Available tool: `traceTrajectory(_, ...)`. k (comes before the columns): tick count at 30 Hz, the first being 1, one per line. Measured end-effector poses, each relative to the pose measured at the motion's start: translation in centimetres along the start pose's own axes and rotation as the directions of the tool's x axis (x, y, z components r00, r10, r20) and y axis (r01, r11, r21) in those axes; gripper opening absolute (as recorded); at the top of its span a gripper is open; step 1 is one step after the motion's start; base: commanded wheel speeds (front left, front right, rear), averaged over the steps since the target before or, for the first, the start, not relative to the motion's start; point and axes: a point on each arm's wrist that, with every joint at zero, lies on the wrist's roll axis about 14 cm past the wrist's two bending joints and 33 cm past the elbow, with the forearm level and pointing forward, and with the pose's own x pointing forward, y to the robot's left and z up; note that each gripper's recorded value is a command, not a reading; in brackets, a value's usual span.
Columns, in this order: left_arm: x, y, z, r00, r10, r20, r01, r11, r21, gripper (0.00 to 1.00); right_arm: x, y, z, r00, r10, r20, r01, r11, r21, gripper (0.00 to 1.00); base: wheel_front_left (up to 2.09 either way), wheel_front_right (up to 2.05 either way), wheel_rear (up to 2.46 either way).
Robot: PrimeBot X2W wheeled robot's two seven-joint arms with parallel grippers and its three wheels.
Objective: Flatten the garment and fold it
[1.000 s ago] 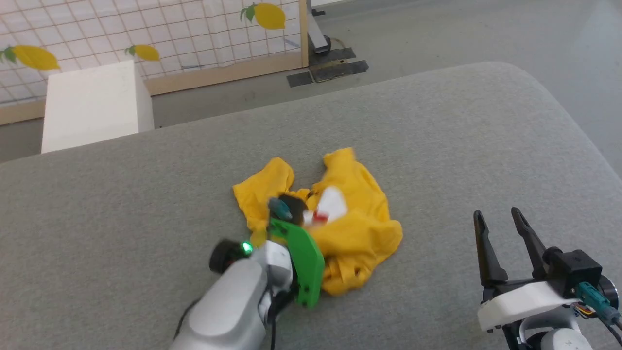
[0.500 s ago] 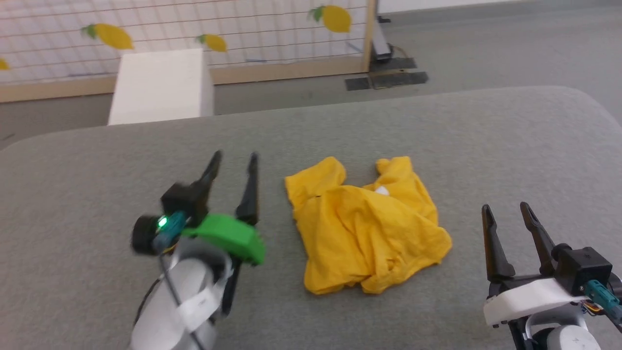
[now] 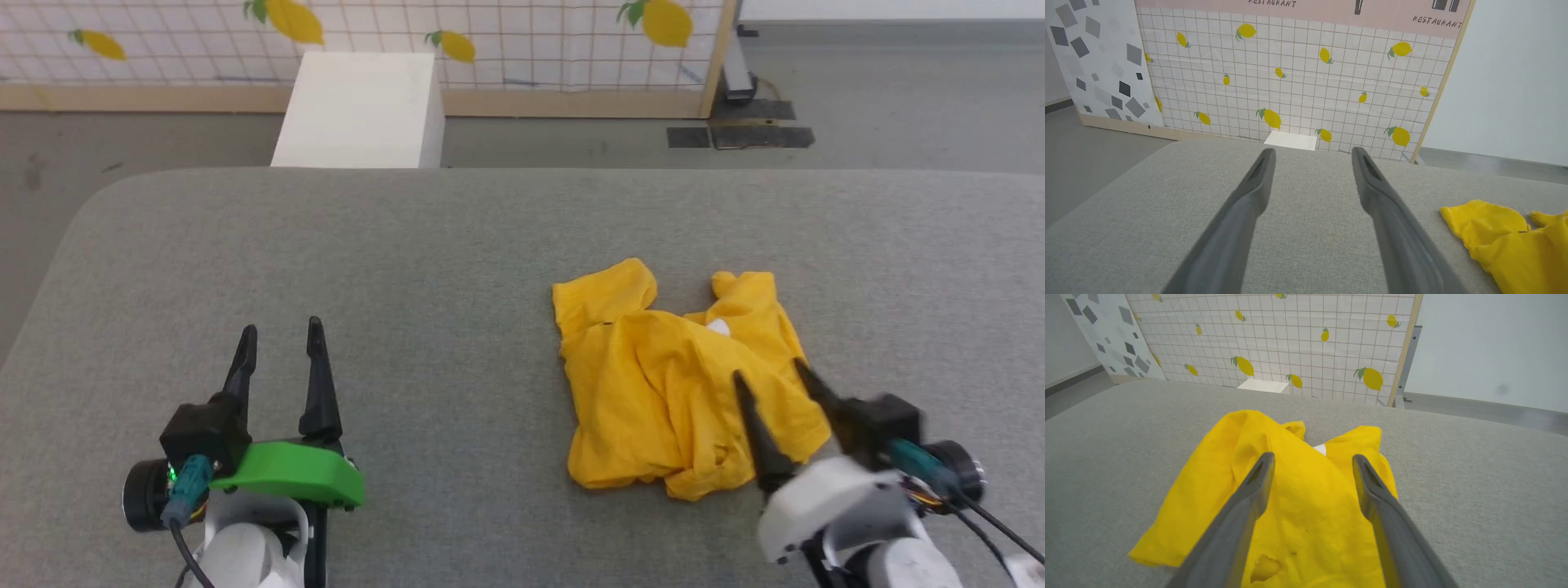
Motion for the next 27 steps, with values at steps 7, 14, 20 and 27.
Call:
traceTrajectory(7, -0.9, 1.3, -0.3, 0.999, 0.047, -0.005, -0.048, 0.998, -0.028, 1.0, 1.9, 1.9, -3.9, 0.958, 0.057, -0.28, -0.076, 0.995, -0.058, 1.0, 0.0, 0.0, 0.0)
traceTrajectory(14, -1.5, 1.9, -0.8, 0.998, 0.061, -0.022, -0.061, 0.998, -0.015, 1.0, 2.3, 2.0, -5.4, 0.918, 0.051, -0.393, -0.09, 0.993, -0.081, 0.0, 0.0, 0.0, 0.0)
traceTrajectory(20, -2.1, 1.8, -1.0, 0.998, 0.056, -0.029, -0.056, 0.998, -0.018, 1.0, 1.3, 1.3, -4.2, 0.932, 0.034, -0.362, -0.054, 0.998, -0.043, 0.0, 0.0, 0.0, 0.0)
traceTrajectory(27, -2.2, 1.0, -1.4, 0.999, 0.025, -0.04, -0.026, 0.999, -0.028, 1.0, -6.8, -3.2, -8.8, 0.81, -0.099, -0.578, 0.123, 0.992, 0.003, 0.0, 0.0, 0.0, 0.0)
